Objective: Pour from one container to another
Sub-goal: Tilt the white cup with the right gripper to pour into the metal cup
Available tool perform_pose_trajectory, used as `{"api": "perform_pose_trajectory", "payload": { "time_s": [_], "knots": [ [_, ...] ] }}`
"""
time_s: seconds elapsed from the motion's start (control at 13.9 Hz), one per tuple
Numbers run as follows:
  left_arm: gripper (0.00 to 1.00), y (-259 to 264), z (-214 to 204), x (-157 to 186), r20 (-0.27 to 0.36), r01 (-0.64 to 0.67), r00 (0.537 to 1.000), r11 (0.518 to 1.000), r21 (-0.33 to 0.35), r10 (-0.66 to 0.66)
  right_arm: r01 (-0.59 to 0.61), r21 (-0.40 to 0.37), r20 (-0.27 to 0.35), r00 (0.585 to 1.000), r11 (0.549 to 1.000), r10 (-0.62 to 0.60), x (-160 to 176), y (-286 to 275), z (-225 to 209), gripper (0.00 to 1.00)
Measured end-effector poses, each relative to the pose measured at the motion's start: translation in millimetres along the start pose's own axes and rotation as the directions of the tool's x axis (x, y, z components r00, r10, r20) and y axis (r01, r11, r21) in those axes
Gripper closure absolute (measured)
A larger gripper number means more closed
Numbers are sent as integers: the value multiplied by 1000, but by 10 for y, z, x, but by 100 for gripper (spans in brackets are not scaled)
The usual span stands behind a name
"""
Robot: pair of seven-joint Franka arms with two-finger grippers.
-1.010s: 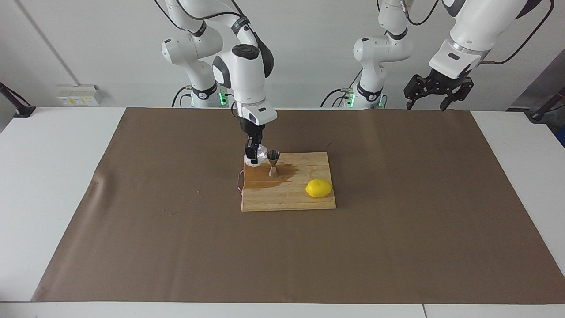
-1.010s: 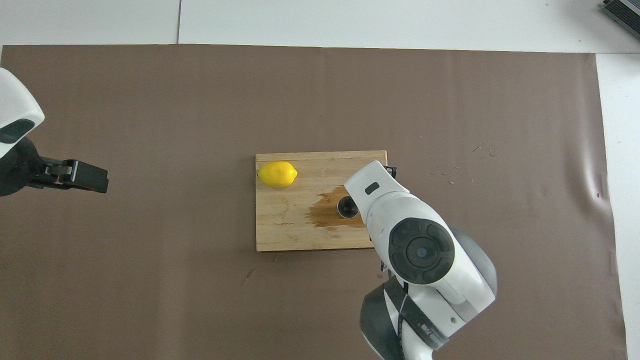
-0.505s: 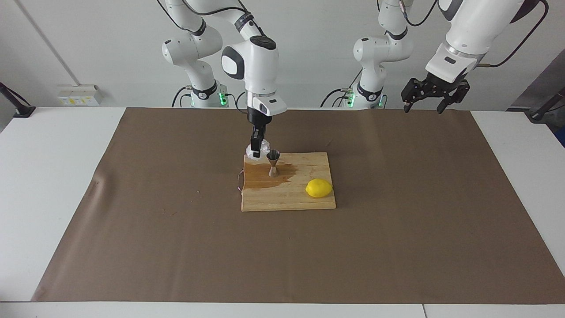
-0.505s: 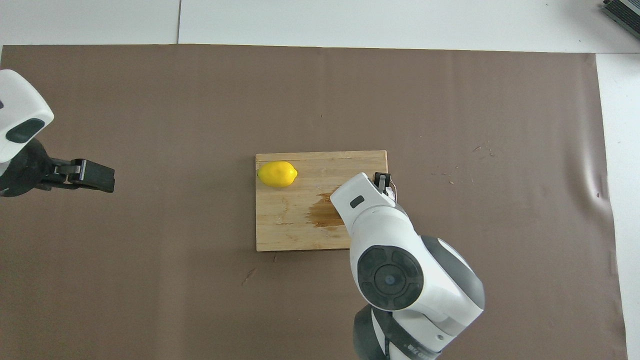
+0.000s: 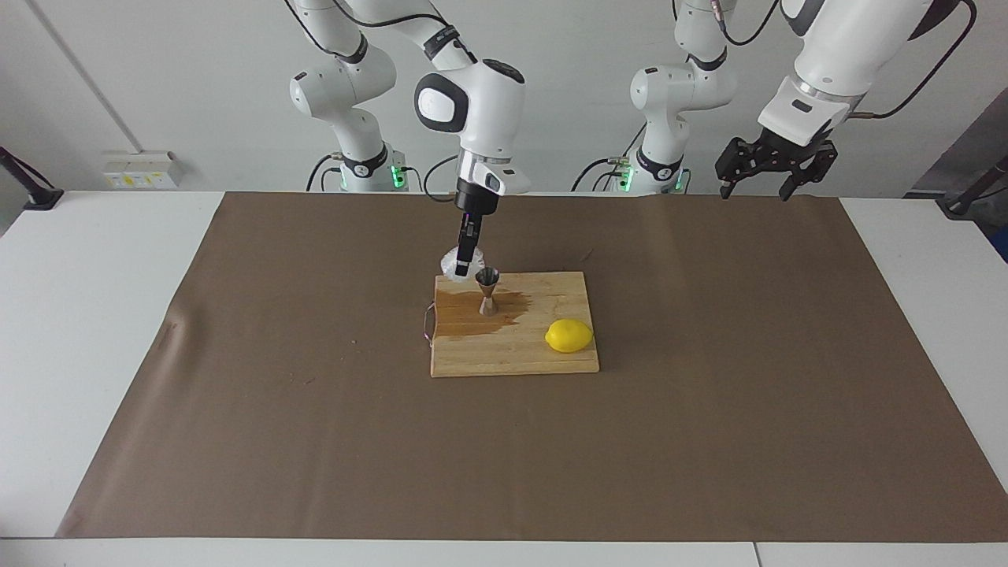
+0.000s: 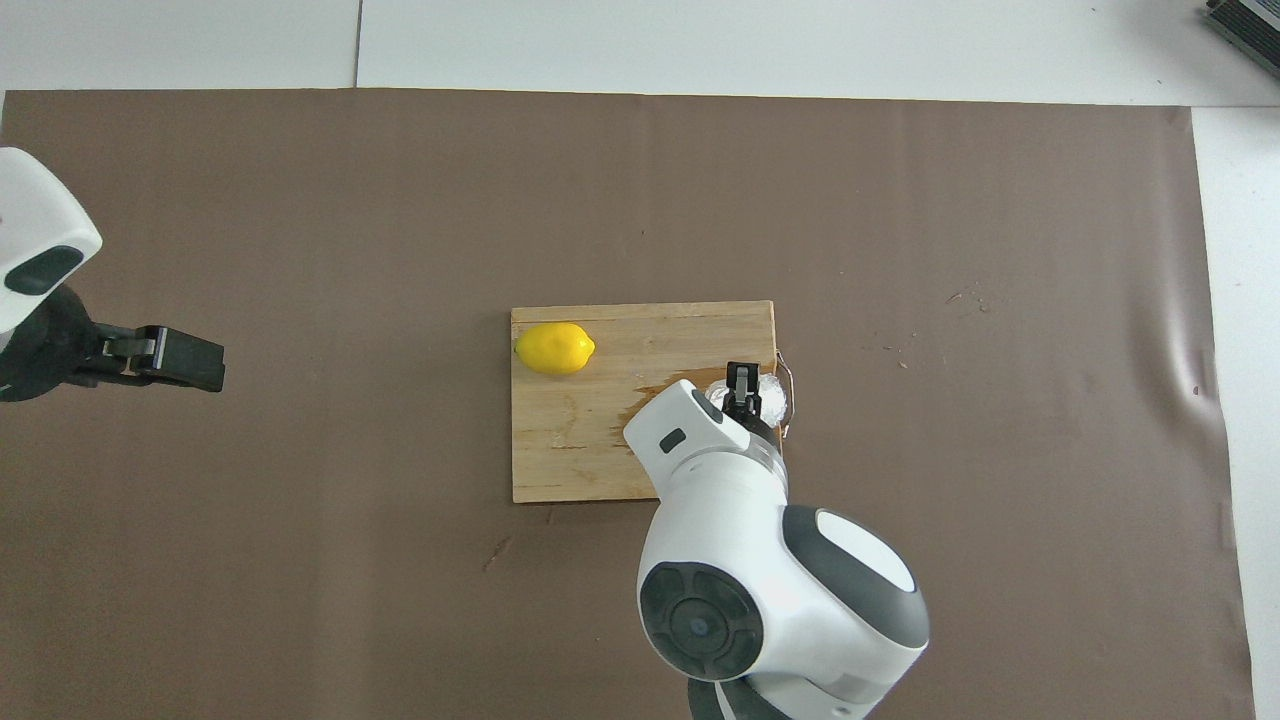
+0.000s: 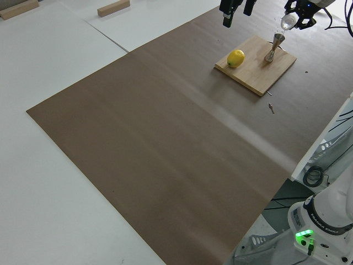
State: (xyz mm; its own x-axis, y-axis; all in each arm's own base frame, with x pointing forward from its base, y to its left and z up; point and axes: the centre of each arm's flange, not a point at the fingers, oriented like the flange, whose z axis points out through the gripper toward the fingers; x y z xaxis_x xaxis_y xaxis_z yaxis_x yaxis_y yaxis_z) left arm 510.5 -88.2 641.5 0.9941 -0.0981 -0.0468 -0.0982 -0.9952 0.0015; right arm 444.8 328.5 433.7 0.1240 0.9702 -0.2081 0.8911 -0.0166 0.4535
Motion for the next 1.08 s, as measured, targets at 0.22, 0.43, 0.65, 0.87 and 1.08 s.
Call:
{"api": "perform_pose_trajectory", "payload": {
  "time_s": [0.22, 0.43, 0.65, 0.87, 1.08],
  "knots": [
    [0, 0, -1, -3, 0, 0, 1000, 1000, 0, 0, 20, -29, 18, 1000, 999, -20, 22, -24, 7, 49],
    [0, 0, 0, -3, 0, 0, 1000, 1000, 0, 0, 29, -47, 33, 999, 998, -27, 44, -46, 46, 49],
    [0, 0, -2, -1, -2, 0, 1000, 1000, 0, 0, 31, -47, 35, 999, 998, -29, 47, -50, 54, 49],
    [0, -43, -9, 0, -4, 9, 1000, 1000, -2, -9, 34, -47, 36, 999, 998, -32, 53, -57, 62, 49],
    [0, -150, -38, 15, -15, 33, 999, 998, -50, -34, 37, -53, 40, 999, 998, -35, 54, -59, 68, 49]
  ]
}}
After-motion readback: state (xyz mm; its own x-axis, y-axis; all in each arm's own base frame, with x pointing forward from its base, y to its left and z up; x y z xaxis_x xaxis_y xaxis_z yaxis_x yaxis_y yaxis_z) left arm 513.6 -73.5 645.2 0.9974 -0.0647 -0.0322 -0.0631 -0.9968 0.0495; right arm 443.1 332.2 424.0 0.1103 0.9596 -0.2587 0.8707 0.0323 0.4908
